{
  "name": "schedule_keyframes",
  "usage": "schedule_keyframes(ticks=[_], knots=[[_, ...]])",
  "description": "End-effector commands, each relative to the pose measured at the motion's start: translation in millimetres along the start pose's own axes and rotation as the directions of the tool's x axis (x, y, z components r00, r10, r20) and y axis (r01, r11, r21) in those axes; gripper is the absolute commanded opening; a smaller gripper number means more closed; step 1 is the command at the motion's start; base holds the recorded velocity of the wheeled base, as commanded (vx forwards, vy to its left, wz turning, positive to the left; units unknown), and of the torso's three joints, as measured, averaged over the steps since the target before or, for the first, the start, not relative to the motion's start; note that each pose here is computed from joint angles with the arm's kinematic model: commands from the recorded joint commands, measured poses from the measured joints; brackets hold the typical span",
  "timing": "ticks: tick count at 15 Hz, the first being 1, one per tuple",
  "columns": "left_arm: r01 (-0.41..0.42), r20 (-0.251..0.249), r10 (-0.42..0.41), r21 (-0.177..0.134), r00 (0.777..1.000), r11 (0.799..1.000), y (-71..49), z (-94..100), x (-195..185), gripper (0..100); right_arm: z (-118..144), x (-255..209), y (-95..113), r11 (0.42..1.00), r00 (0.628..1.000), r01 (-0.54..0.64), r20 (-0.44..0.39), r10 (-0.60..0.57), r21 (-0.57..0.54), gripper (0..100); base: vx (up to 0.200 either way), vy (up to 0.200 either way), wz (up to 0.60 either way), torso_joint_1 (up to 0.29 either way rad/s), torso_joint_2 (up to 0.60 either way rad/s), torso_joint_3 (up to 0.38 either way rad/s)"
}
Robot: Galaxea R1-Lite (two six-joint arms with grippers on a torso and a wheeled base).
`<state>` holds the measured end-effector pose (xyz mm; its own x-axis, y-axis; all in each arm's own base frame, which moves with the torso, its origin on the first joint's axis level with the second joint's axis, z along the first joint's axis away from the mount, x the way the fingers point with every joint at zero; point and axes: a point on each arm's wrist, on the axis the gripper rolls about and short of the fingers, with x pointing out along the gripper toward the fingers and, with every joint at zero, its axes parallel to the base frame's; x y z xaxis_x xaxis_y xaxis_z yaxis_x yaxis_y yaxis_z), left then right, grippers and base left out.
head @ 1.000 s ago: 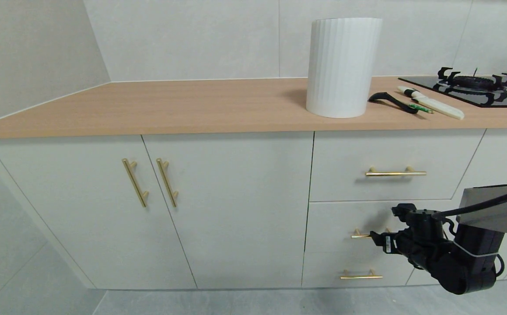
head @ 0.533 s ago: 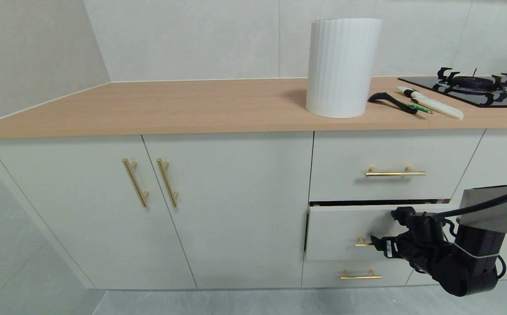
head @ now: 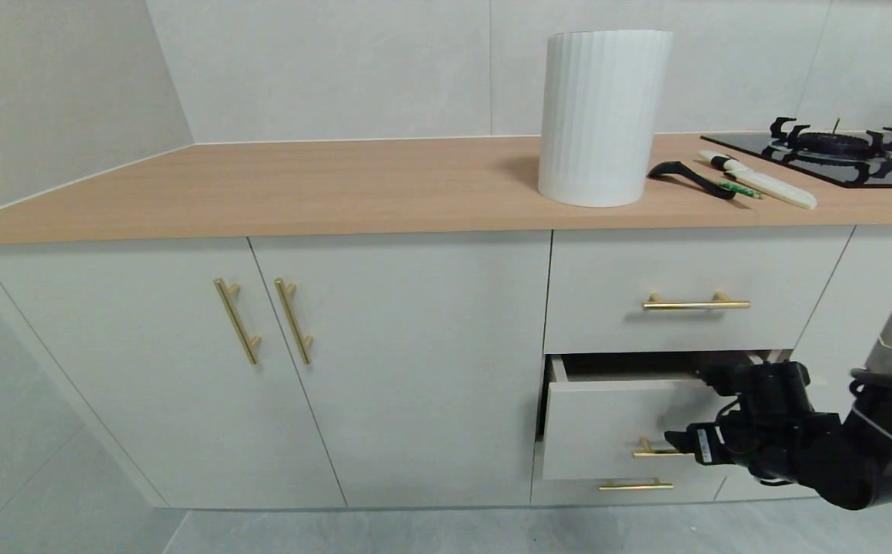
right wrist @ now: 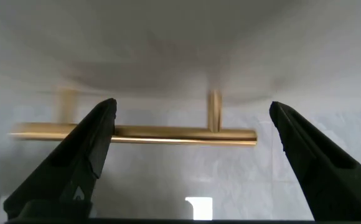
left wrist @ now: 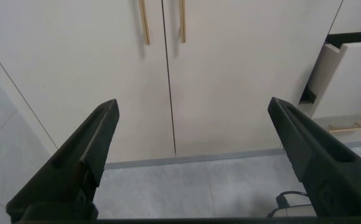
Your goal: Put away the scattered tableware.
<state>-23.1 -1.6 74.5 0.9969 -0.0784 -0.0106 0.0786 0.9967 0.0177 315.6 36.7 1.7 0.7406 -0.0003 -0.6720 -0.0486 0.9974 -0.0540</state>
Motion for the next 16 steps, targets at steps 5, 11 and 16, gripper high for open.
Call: schedule_keyframes(ticks=[5, 11, 16], knots=[[0.0, -0.002, 0.0, 0.0, 1.0, 1.0, 0.0, 0.0, 0.1, 100, 57.2, -164.9, 13.3, 0.984, 0.968, -0.156, 0.186, 0.17, -0.087, 100, 0.0, 0.0, 0.0, 0.0, 0.0, 0.0], [0.0, -0.002, 0.0, 0.0, 1.0, 1.0, 0.0, 0.0, 0.1, 100, 55.4, -133.9, 22.9, 0.984, 0.972, -0.166, 0.16, 0.175, -0.068, 100, 0.0, 0.0, 0.0, 0.0, 0.0, 0.0], [0.0, -0.002, 0.0, 0.0, 1.0, 1.0, 0.0, 0.0, 0.1, 100, 50.3, -85.6, 28.3, 0.995, 0.981, -0.098, 0.17, 0.095, 0.01, 100, 0.0, 0.0, 0.0, 0.0, 0.0, 0.0]])
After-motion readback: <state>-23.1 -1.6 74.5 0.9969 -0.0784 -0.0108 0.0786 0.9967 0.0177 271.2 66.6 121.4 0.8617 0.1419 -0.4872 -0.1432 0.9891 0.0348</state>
